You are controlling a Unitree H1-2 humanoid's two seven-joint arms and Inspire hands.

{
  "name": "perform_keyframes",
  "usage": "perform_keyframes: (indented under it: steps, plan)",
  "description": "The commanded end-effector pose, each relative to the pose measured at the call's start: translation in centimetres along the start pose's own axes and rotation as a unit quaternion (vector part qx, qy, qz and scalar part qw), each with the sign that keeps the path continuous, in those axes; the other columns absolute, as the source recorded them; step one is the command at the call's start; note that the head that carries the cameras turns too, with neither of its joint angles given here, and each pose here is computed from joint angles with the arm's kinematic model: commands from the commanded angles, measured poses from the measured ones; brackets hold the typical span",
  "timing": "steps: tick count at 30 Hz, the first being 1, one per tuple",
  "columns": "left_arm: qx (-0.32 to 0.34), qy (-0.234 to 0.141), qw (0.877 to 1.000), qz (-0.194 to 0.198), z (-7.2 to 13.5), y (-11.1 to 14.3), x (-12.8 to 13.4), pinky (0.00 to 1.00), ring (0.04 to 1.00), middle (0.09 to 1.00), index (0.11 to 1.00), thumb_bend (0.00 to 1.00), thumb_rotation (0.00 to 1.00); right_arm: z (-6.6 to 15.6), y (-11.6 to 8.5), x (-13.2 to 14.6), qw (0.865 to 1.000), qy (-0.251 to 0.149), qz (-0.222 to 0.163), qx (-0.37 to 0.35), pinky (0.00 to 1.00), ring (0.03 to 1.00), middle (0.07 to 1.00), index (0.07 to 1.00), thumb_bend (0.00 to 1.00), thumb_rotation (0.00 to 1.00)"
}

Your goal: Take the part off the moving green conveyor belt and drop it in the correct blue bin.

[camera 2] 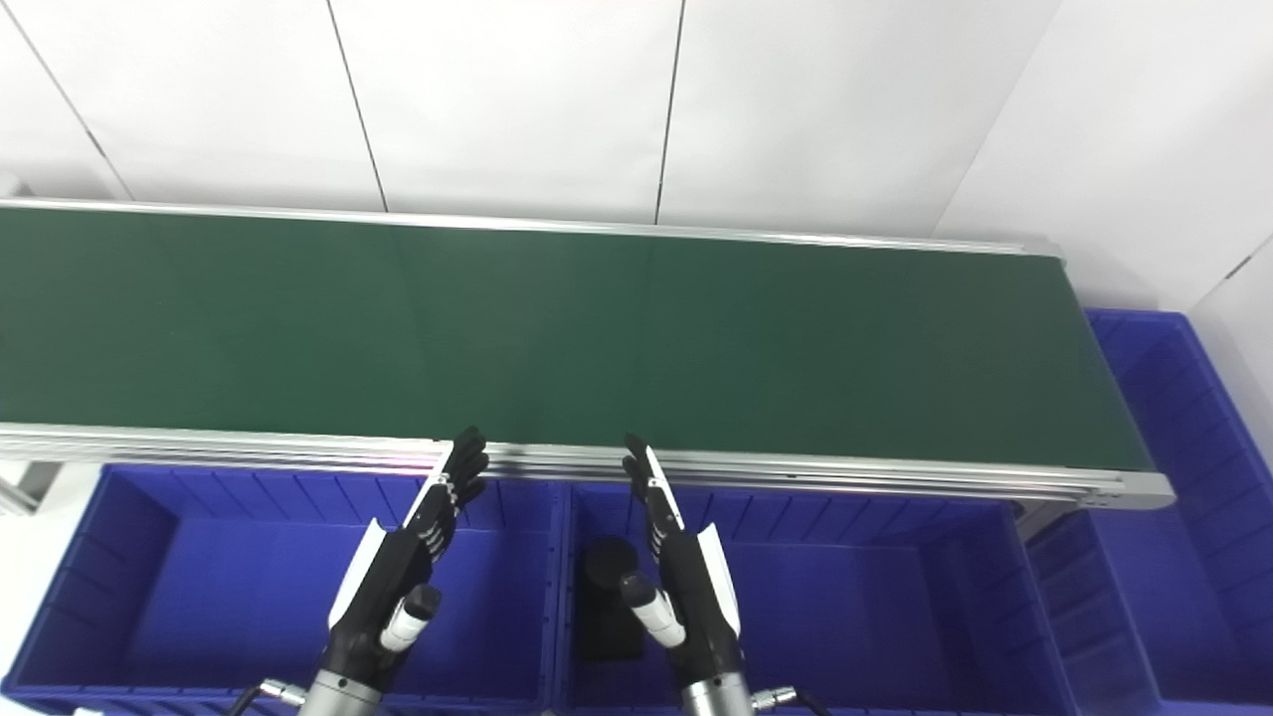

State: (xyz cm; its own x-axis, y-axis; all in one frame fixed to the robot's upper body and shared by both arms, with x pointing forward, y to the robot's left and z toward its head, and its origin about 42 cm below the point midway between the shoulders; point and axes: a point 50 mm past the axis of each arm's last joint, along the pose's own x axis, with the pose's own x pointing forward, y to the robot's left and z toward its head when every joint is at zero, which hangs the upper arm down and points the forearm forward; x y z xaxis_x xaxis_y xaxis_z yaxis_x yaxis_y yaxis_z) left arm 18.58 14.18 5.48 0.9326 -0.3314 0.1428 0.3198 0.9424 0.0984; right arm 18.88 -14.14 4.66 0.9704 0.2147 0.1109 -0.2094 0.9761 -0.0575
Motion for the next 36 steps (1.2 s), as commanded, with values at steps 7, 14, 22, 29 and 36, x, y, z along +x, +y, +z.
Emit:
perform_keyframes:
  steps: [7, 14, 22, 29, 36]
  plan:
    - [0.0, -0.034, 0.999, 0.005, 0.84, -0.11, 0.48, 0.95, 0.974, 0.994, 1.0, 0.89, 1.0, 1.05, -0.02, 0.51, 0.999, -0.041, 0.0, 0.004, 0.98, 0.981, 1.0, 0.991, 1.0, 1.0]
    - [0.003, -0.034, 0.999, 0.006, 0.86, -0.12, 0.51, 0.94, 0.969, 0.99, 1.0, 0.89, 1.0, 1.09, 0.09, 0.44, 0.999, -0.041, -0.001, 0.007, 0.98, 0.983, 1.0, 0.987, 1.0, 1.0]
    - [0.003, -0.034, 0.999, 0.006, 0.87, -0.04, 0.5, 0.95, 0.973, 0.991, 1.0, 0.91, 1.0, 1.08, 0.17, 0.5, 0.999, -0.041, -0.003, 0.008, 0.98, 0.976, 1.0, 0.985, 1.0, 0.99]
    - [-0.001, -0.033, 0.999, 0.007, 0.79, 0.03, 0.52, 0.95, 0.975, 0.991, 1.0, 0.9, 1.0, 1.06, 0.21, 0.51, 0.999, -0.04, -0.003, 0.01, 0.98, 0.977, 0.999, 0.984, 1.0, 0.99]
    - [-0.001, -0.035, 0.999, 0.004, 0.85, 0.02, 0.56, 0.95, 0.975, 0.993, 1.0, 0.9, 1.0, 1.07, 0.26, 0.43, 0.999, -0.04, -0.005, 0.01, 0.98, 0.973, 0.996, 0.982, 1.0, 0.99]
